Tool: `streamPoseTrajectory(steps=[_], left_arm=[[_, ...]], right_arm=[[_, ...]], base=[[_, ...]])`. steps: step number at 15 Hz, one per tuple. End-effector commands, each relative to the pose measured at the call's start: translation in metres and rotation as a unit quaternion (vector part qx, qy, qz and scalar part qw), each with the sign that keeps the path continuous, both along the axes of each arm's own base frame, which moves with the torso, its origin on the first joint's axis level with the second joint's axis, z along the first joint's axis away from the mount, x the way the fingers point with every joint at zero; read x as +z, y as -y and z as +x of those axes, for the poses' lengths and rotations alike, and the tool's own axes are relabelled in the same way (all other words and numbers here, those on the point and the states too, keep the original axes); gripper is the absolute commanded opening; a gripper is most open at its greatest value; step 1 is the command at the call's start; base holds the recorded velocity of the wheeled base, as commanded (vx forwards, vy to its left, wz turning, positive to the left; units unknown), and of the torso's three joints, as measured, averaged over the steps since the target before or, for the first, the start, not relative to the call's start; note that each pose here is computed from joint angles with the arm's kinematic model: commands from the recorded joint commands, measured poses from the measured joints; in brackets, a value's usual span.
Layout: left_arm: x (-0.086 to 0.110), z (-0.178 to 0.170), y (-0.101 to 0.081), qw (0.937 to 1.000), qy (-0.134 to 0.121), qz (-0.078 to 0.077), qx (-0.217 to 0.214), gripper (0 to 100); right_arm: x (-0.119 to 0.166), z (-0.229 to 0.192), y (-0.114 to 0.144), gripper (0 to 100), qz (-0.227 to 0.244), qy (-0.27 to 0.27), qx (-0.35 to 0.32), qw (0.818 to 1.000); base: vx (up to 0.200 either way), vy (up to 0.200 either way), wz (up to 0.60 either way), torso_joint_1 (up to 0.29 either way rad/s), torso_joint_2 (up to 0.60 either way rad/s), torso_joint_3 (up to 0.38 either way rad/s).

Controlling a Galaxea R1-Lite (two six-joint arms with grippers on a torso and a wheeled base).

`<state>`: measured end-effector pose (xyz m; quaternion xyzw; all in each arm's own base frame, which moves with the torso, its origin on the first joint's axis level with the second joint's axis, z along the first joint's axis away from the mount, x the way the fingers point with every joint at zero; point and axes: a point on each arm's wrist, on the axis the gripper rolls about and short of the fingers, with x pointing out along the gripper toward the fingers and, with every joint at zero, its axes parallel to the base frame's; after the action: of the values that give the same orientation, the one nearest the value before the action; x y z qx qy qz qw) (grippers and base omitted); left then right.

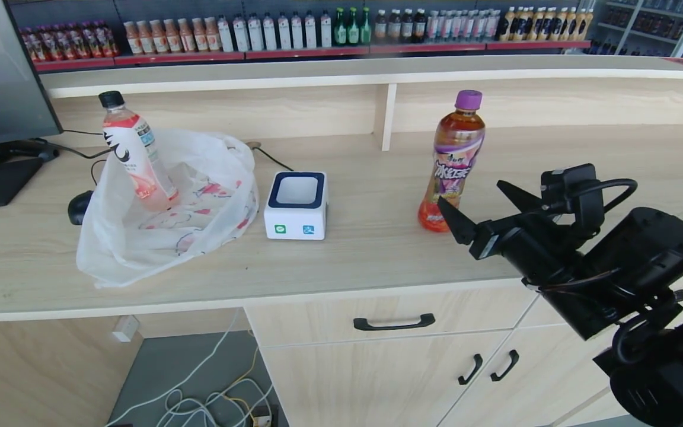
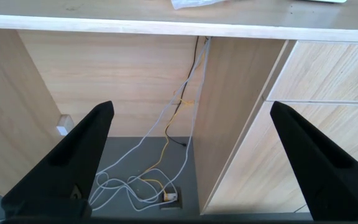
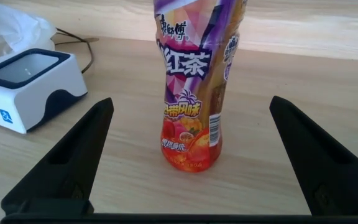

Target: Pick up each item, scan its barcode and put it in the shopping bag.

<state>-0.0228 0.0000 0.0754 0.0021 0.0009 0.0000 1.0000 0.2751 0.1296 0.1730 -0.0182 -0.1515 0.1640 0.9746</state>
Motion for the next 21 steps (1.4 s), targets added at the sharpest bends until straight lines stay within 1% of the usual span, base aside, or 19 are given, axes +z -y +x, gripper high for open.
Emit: streamPoseTrajectory(steps=[1, 3, 9, 14, 15, 21], left_arm=[[0.0, 0.0, 0.0, 1.0, -0.001, 0.0, 0.0, 100], [0.0, 0.0, 0.0, 1.0, -0.001, 0.0, 0.0, 100], [0.0, 0.0, 0.0, 1.0, -0.001, 0.0, 0.0, 100], [0.0, 0.0, 0.0, 1.0, -0.001, 0.0, 0.0, 100], [0.0, 0.0, 0.0, 1.0, -0.001, 0.0, 0.0, 100], [0.0, 0.0, 0.0, 1.0, -0.001, 0.0, 0.0, 100]], right_arm=[[-0.009, 0.019, -0.006, 100, -0.001, -0.004, -0.01, 1.0], [-0.013, 0.025, -0.007, 100, 0.006, -0.011, -0.033, 0.999], [0.0, 0.048, -0.02, 100, 0.026, 0.029, -0.03, 0.999], [-0.002, 0.05, -0.028, 100, 0.033, 0.026, -0.043, 0.998], [0.0, 0.05, -0.029, 100, 0.038, 0.03, -0.045, 0.998], [0.009, 0.059, -0.038, 100, 0.038, 0.009, -0.073, 0.997]], base=[[0.0, 0.0, 0.0, 0.0, 0.0, 0.0], [0.0, 0.0, 0.0, 0.0, 0.0, 0.0], [0.0, 0.0, 0.0, 0.0, 0.0, 0.0], [0.0, 0.0, 0.0, 0.0, 0.0, 0.0], [0.0, 0.0, 0.0, 0.0, 0.0, 0.0], [0.0, 0.0, 0.0, 0.0, 0.0, 0.0]])
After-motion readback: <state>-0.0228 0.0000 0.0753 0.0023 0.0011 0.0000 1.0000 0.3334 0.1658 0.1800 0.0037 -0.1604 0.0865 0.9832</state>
